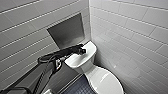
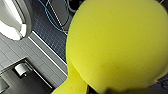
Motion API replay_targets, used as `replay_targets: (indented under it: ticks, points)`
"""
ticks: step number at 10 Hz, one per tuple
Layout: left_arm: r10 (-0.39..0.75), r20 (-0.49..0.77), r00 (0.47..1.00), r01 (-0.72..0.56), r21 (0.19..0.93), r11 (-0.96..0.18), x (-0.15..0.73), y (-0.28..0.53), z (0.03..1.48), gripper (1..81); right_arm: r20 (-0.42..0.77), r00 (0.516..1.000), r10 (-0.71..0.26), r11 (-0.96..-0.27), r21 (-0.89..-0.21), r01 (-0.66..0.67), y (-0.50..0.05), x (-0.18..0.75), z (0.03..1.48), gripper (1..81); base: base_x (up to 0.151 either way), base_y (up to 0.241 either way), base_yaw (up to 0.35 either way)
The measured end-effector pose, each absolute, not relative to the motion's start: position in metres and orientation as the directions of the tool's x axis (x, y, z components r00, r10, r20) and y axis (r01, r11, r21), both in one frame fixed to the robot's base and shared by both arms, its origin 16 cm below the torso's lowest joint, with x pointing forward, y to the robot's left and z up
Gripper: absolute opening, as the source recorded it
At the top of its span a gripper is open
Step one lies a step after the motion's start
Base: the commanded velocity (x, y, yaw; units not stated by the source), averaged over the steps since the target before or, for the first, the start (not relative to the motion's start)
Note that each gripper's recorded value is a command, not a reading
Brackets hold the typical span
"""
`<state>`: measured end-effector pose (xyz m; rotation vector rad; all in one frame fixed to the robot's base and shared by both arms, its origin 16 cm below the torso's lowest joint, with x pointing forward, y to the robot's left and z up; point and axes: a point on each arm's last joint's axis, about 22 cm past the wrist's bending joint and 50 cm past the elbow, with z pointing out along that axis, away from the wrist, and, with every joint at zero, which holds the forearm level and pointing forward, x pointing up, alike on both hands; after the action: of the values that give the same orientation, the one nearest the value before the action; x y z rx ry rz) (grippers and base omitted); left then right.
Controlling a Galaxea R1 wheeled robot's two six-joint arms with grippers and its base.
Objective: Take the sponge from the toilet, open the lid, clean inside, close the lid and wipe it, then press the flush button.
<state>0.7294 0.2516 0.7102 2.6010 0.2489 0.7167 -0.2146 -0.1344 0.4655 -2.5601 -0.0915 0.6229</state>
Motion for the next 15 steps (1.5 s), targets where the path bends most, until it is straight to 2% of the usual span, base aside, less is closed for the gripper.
replay_targets:
  ticks: [8,15]
  points:
    - [0.284,0.504,0.815,0.078,0.390,-0.917,0.742,0.276,0.710,1.0,-0.419,0.891,0.177,-0.871,-0.488,-0.056,-0.132,-0.219,0.469,1.0,0.000,0.000,0.000]
    - [0.296,0.487,0.822,0.110,0.373,-0.921,0.724,0.297,0.690,1.0,-0.419,0.890,0.176,-0.868,-0.493,-0.060,-0.129,-0.219,0.470,1.0,0.000,0.000,0.000]
